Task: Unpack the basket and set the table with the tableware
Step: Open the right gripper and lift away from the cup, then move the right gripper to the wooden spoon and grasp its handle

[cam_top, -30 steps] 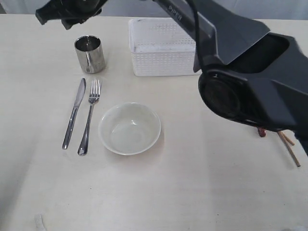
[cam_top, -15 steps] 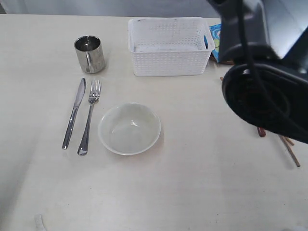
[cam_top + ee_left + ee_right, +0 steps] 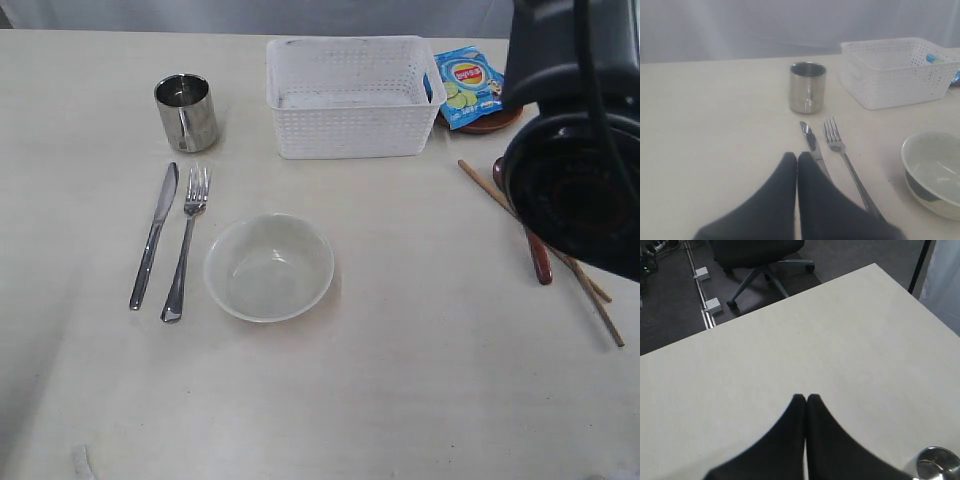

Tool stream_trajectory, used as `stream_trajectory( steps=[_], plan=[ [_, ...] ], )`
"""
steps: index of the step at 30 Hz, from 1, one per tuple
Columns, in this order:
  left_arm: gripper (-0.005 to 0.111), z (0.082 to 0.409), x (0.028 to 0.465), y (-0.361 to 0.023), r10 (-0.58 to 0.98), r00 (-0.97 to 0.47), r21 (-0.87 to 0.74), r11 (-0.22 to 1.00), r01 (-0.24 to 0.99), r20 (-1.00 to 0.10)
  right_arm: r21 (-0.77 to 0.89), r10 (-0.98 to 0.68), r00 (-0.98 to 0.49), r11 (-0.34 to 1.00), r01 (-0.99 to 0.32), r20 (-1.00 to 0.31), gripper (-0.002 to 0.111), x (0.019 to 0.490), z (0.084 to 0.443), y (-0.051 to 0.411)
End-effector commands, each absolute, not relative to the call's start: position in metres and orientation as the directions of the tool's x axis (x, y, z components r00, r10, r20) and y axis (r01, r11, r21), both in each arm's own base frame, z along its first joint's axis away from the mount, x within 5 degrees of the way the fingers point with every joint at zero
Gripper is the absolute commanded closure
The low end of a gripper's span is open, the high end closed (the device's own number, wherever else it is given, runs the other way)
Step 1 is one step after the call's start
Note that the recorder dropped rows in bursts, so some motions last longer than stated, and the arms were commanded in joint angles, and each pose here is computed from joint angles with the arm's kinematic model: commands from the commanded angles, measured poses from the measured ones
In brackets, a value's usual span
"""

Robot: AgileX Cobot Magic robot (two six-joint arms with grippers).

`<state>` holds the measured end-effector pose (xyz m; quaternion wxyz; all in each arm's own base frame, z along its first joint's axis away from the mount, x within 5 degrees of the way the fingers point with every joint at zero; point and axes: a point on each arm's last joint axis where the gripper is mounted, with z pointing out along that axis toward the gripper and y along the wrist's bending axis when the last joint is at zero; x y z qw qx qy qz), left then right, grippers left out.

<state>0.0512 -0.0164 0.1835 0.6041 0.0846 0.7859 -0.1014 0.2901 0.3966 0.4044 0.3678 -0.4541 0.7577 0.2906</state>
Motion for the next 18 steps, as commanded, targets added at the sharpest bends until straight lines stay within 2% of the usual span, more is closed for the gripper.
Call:
stream_trajectory(
  steps=[1,4,9,18],
  plan=[
    [0.107,0.183,0.051,-0.017,0.011,-0.254,-0.057,0.964,0.260,-0.967,0.108,-0.458,-0.279,0.364,-0.925,-0.844,0.109,0.284,0.414,0.395],
    [0.107,0.183,0.051,-0.017,0.011,-0.254,-0.057,0.964,0.260,-0.967,0.102,-0.454,-0.235,0.298,-0.949,-0.860,0.109,0.273,0.419,0.389],
    [0.107,0.183,0.051,-0.017,0.011,-0.254,-0.057,0.964,0.260,-0.967,0.079,-0.485,-0.209,0.274,-0.958,-0.849,0.109,0.257,0.395,0.370],
    [0.107,0.183,0.051,-0.017,0.011,-0.254,-0.057,0.964,0.260,-0.967,0.080,-0.483,-0.332,0.470,-0.879,-0.810,0.109,0.241,0.349,0.277]
  ],
)
